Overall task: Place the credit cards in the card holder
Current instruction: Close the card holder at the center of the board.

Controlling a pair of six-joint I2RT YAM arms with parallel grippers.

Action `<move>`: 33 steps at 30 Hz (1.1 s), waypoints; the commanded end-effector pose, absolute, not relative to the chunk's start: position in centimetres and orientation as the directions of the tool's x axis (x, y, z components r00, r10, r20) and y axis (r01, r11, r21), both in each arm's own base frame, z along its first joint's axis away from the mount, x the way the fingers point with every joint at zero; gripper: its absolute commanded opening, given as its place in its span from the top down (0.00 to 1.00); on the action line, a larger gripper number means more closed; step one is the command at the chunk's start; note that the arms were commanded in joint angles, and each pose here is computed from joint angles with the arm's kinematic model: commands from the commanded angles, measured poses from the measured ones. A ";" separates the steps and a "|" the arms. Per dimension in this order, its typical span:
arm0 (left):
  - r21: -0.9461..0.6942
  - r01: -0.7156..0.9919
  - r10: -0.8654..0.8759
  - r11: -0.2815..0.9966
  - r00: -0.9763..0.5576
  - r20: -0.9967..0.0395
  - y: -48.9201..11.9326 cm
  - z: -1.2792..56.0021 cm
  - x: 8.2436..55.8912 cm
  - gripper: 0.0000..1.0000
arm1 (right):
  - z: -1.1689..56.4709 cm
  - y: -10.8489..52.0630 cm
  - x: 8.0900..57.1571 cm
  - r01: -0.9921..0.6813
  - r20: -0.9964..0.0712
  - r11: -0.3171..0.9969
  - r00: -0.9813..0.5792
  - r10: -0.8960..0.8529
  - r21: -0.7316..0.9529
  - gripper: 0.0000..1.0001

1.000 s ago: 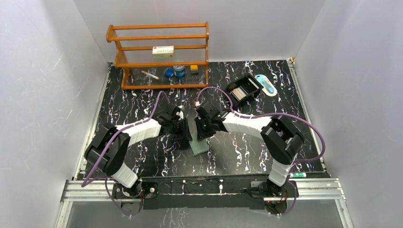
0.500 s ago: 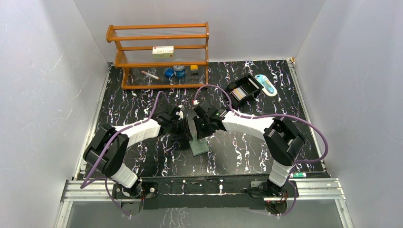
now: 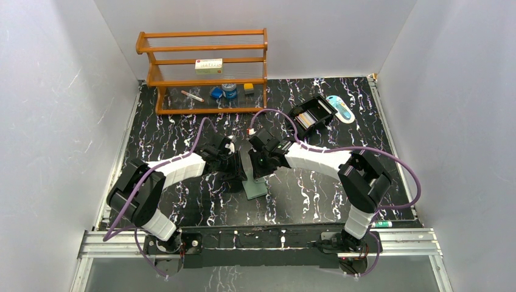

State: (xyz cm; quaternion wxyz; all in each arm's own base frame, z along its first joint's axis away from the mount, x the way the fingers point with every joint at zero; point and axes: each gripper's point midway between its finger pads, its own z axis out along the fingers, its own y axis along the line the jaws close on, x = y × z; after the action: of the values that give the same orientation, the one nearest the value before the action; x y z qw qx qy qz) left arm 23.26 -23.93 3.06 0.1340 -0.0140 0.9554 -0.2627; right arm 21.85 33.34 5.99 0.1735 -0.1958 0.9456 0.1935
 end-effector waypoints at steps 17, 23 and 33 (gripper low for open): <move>-0.525 0.054 -0.094 0.850 -0.963 -0.252 -24.1 3.7 23.1 0.66 | 5.7 33.1 21.6 -0.444 -0.399 0.838 -0.864 -0.307 0.317 0.75; -0.524 0.052 -0.095 0.850 -0.963 -0.251 -24.1 3.6 23.1 0.66 | 5.6 33.2 21.3 -0.442 -0.392 0.833 -0.868 -0.305 0.332 0.75; -0.525 0.053 -0.095 0.849 -0.963 -0.251 -24.1 3.6 23.1 0.67 | 4.3 33.2 21.1 -0.435 -0.364 0.839 -0.877 -0.314 0.326 0.77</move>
State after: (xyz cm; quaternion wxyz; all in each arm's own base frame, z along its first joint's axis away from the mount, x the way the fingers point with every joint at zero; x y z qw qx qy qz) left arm 23.20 -23.92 2.99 0.1330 -0.0158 0.9555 -0.2630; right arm 21.01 32.91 4.97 0.1527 -0.1970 0.9479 0.1983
